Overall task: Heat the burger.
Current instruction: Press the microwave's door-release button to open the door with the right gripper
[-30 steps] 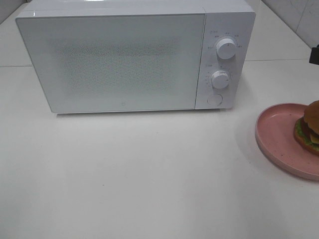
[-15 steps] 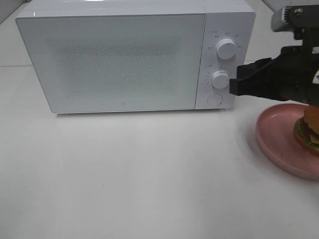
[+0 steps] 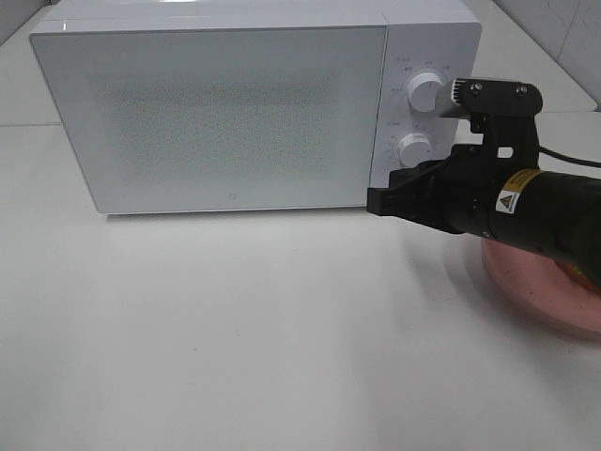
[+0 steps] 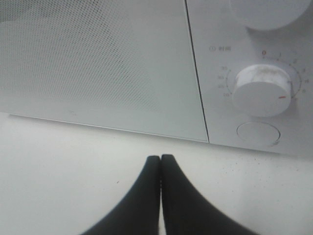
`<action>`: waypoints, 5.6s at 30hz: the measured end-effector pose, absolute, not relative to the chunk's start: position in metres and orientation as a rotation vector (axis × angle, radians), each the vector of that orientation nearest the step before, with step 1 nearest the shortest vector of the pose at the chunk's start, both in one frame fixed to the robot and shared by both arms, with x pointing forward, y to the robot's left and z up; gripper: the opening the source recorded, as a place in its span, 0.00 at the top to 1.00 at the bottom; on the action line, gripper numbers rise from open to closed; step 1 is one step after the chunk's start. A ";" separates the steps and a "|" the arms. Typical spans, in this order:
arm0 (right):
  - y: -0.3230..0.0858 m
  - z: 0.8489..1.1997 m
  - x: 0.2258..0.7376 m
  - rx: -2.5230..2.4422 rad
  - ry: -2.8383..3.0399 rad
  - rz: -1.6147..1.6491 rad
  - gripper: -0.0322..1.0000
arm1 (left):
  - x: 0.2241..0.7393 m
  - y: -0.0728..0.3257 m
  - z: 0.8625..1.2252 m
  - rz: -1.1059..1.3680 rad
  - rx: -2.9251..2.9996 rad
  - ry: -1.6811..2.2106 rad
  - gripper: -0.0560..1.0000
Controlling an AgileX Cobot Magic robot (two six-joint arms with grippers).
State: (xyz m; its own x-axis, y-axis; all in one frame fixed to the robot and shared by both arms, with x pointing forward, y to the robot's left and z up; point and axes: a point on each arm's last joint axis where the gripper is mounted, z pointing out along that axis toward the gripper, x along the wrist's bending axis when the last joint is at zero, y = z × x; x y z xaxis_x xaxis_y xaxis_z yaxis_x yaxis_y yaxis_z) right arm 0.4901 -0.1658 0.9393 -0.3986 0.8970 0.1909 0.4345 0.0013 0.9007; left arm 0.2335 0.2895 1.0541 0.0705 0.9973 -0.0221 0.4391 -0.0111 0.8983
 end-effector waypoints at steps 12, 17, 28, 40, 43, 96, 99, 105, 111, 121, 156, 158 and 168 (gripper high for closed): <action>-0.161 0.910 0.499 1.603 1.709 1.522 0.97 | 0.234 0.290 1.054 0.899 1.564 1.478 0.95; -0.159 0.904 0.502 1.752 1.561 1.675 0.97 | 0.234 0.290 1.054 0.899 1.564 1.478 0.95; -0.159 0.888 0.504 2.103 1.337 1.782 0.97 | 0.234 0.290 1.054 0.899 1.564 1.478 0.95; -0.161 0.894 0.520 2.252 1.059 1.812 0.97 | 0.234 0.290 1.054 0.899 1.564 1.478 0.95; -0.164 0.898 0.526 2.304 0.909 1.831 0.97 | 0.234 0.290 1.054 0.899 1.564 1.478 0.95; -0.160 0.861 0.573 2.483 0.421 1.743 0.97 | 0.234 0.290 1.054 0.899 1.564 1.478 0.95; -0.159 0.861 0.575 2.498 0.414 1.730 0.97 | 0.234 0.290 1.054 0.899 1.564 1.478 0.95; -0.157 0.861 0.580 2.535 0.382 1.695 0.97 | 0.234 0.290 1.054 0.899 1.564 1.478 0.95; -0.156 0.862 0.583 2.549 0.353 1.686 0.97 | 0.234 0.290 1.054 0.899 1.564 1.478 0.95; -0.156 0.862 0.583 2.551 0.350 1.684 0.97 | 0.234 0.290 1.054 0.899 1.564 1.478 0.95; -0.157 0.862 0.588 2.548 0.422 1.642 0.97 | 0.234 0.290 1.054 0.899 1.564 1.478 0.95; -0.156 0.862 0.588 2.548 0.424 1.641 0.97 | 0.234 0.290 1.054 0.899 1.564 1.478 0.95; -0.158 0.867 0.588 2.591 0.440 1.605 0.97 | 0.234 0.290 1.054 0.899 1.564 1.478 0.95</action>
State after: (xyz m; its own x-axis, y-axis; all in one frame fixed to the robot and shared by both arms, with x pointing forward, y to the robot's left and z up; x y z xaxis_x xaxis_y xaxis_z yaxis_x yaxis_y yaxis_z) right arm 0.5879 -0.1581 0.8675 0.4162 0.2728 0.8674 0.2077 -0.9572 0.2014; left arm 0.2335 0.2895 1.0541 0.0705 0.9973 -0.0221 0.4391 -0.0111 0.8983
